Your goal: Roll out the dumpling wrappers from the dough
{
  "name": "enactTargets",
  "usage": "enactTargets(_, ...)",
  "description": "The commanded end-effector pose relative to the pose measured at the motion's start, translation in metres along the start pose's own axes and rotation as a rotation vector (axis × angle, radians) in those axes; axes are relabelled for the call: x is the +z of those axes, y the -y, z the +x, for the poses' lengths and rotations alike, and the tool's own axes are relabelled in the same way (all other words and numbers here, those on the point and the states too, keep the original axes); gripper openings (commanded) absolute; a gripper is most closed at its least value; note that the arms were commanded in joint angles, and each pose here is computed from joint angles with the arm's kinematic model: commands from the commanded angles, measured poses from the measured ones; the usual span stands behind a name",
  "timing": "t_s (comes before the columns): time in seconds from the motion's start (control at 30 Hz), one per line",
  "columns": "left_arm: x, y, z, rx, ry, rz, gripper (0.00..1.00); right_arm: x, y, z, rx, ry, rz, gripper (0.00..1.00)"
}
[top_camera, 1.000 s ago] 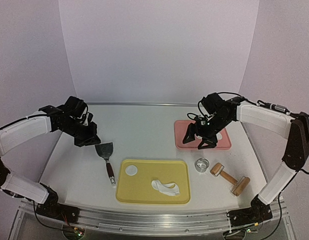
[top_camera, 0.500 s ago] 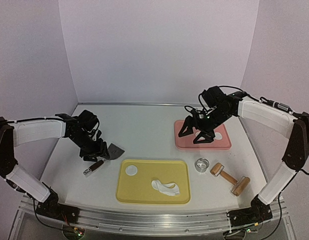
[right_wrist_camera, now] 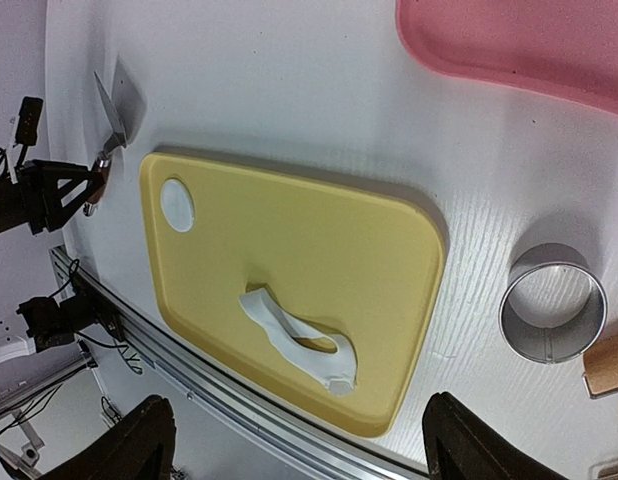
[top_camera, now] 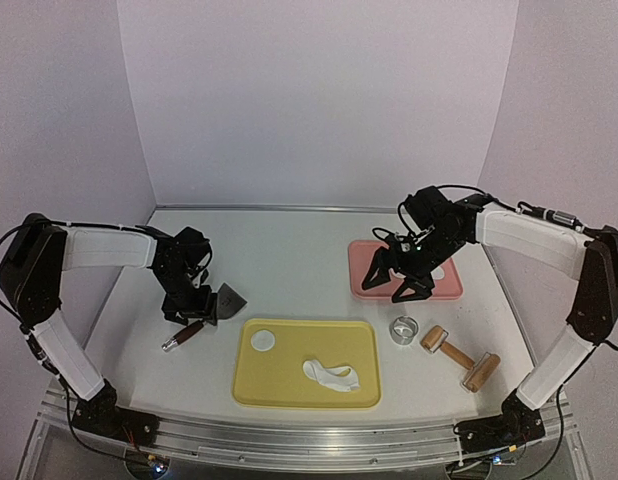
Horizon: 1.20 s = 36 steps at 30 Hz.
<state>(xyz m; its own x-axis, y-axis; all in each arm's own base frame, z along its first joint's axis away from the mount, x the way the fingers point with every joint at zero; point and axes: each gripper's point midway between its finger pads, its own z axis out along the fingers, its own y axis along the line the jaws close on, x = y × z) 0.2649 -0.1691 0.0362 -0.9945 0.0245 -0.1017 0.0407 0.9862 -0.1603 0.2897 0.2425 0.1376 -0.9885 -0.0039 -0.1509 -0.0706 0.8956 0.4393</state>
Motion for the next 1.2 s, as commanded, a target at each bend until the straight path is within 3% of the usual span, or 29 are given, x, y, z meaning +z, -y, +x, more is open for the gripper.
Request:
enactTargets(0.0,-0.005,-0.013,-0.008,0.023,-0.016,-0.041,0.72,-0.013,-0.005,0.005,-0.009,0.028,-0.021,0.86)
enactTargets(0.2,0.007,-0.017,0.004,0.037,-0.094,-0.044,0.68,-0.012,-0.004,0.006,0.000,0.024,-0.023,0.85)
enactTargets(0.47,0.019,-0.023,0.015,0.057,-0.159,-0.068,0.45,-0.009,-0.004,0.007,0.001,0.020,-0.026,0.85)
enactTargets(0.63,0.029,-0.024,0.023,0.064,-0.217,-0.065,0.43,-0.011,-0.003,0.005,0.003,0.030,-0.025,0.85)
enactTargets(0.73,0.035,-0.022,0.026,0.080,-0.244,-0.054,0.29,-0.010,-0.001,0.006,0.005,0.033,-0.016,0.85)
enactTargets(0.87,0.022,-0.014,0.017,0.130,-0.191,-0.021,0.02,-0.008,-0.004,0.007,0.006,0.021,-0.032,0.85)
enactTargets(1.0,-0.019,0.020,-0.001,0.225,-0.053,0.116,0.00,-0.007,-0.016,0.007,-0.005,-0.007,-0.075,0.85)
enactTargets(1.17,-0.067,0.077,0.009,0.406,0.003,0.269,0.00,0.003,-0.045,0.005,-0.021,-0.080,-0.161,0.86)
